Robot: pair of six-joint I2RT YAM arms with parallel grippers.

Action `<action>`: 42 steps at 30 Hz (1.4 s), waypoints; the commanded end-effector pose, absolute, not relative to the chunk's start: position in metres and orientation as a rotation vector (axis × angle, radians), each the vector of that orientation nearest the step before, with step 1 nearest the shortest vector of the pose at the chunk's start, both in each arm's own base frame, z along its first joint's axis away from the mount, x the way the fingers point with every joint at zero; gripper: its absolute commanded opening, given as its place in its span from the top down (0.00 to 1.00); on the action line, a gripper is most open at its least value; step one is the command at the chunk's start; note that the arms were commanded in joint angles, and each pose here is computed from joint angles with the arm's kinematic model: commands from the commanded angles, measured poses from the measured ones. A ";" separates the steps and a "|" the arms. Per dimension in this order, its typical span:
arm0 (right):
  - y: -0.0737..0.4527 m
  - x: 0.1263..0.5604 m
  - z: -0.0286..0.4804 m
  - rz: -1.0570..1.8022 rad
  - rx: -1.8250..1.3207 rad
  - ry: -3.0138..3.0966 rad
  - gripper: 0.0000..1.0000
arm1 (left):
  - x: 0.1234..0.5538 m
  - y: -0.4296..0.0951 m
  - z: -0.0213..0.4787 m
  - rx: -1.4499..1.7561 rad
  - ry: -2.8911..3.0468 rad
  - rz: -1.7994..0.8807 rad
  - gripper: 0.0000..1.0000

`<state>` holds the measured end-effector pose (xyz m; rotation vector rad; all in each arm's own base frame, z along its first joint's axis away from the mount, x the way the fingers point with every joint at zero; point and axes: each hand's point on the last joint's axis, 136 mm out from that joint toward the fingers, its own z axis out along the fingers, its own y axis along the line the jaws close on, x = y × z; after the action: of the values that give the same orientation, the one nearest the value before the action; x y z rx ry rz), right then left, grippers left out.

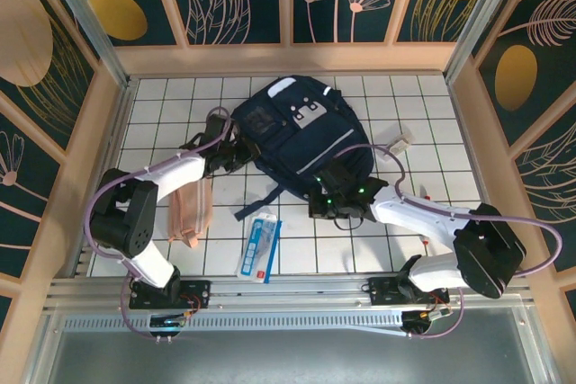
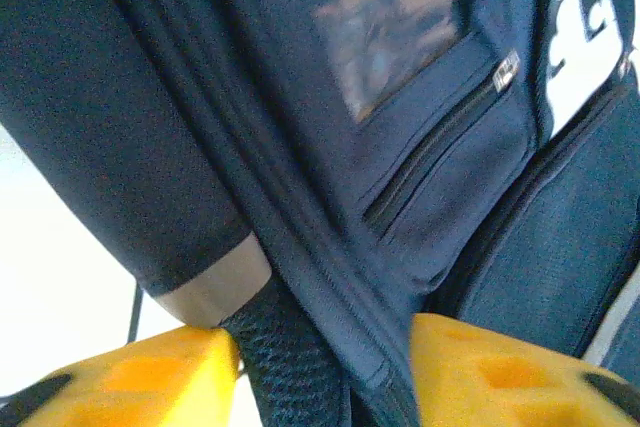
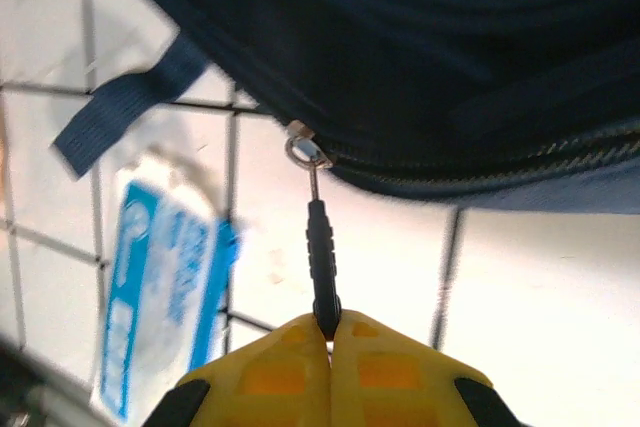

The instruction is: Pack the student bag

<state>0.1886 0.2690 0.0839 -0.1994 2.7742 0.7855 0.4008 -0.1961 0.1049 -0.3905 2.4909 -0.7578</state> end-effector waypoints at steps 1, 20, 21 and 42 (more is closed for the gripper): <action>0.280 0.178 0.087 0.862 -0.328 2.782 1.00 | 0.407 -0.168 0.120 -0.348 2.480 -0.556 0.46; 0.287 0.190 0.092 0.947 -0.432 2.717 1.00 | 0.293 -0.285 0.082 -0.851 2.533 -0.950 0.39; 0.286 0.190 0.091 0.946 -0.421 2.715 1.00 | 0.291 -0.288 0.076 -0.860 2.546 -0.941 0.39; 0.278 0.208 0.067 0.762 -0.487 2.712 0.83 | 0.277 -0.313 0.074 -0.848 2.564 -1.026 1.00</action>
<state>0.1976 0.2715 0.0614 -0.4415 2.7624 0.7599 0.2770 -0.3028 0.0531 -0.8800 2.5937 -0.9378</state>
